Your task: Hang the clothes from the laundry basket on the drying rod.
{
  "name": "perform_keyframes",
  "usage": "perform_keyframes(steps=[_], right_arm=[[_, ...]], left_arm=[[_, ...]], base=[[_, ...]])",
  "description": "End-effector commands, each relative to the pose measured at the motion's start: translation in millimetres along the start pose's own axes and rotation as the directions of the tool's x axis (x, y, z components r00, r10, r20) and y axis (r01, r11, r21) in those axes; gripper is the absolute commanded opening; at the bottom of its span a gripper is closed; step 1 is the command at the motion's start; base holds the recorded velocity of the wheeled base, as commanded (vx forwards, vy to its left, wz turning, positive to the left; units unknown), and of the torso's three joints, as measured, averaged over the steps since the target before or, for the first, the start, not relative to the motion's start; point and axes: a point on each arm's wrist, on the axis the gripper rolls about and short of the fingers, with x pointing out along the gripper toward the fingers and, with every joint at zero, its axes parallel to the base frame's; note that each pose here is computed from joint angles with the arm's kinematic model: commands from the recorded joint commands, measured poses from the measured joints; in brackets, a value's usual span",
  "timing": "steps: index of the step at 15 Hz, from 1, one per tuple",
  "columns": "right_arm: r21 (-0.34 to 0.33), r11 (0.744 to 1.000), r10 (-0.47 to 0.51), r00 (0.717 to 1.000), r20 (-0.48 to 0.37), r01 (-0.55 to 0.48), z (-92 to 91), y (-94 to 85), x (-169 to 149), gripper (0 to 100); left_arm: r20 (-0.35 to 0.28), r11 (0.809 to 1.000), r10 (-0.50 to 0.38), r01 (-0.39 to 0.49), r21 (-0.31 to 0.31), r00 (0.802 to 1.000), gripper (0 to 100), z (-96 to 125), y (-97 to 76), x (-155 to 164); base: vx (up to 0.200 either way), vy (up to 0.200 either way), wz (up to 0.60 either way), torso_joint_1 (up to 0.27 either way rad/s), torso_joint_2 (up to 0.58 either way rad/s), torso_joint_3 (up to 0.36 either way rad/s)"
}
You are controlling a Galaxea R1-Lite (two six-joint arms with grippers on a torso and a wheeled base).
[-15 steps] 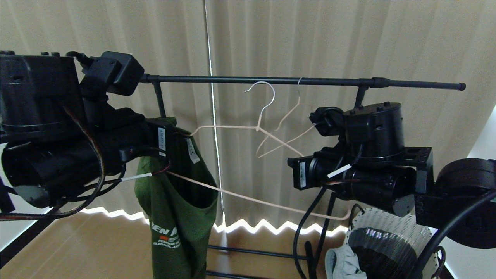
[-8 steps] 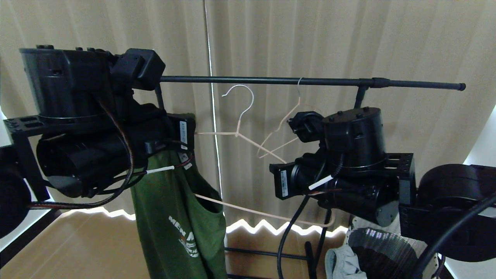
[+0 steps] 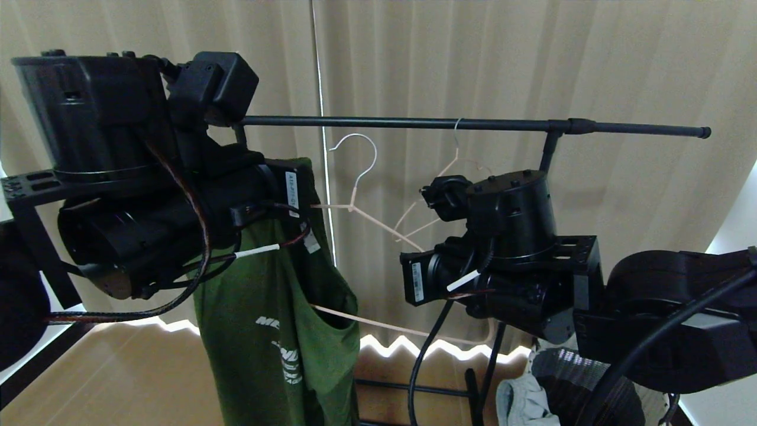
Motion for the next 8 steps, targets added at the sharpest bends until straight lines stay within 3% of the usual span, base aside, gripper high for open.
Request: perform_keyframes(steps=[1,4,6,8], right_arm=[[0.010,0.999,-0.053,0.999,0.010,0.053,3.4,-12.8,-3.0,0],[0.039,0.987,-0.158,0.987,0.042,0.156,12.7,-39.6,-7.8,0],[0.011,0.970,-0.244,0.968,0.063,0.244,17.3,-55.6,-4.7,0],[0.005,0.960,-0.278,0.957,0.077,0.278,19.0,-57.2,-2.5,0]], left_arm=[[0.011,0.999,0.051,-0.051,0.011,0.999,0,3.2,14.8,-1.3],[0.019,0.986,0.152,-0.153,0.060,0.988,0,6.0,43.1,-4.4],[0.001,0.985,0.157,-0.157,0.070,0.988,0,2.3,44.6,-9.2],[-0.021,0.987,0.138,-0.136,0.086,0.990,0,-0.8,40.6,-13.8]], base=[[0.000,0.000,0.00,0.000,0.00,0.000],[0.000,0.000,0.00,0.000,0.00,0.000],[0.000,0.000,0.00,0.000,0.00,0.000],[0.000,0.000,0.00,0.000,0.00,0.000]])
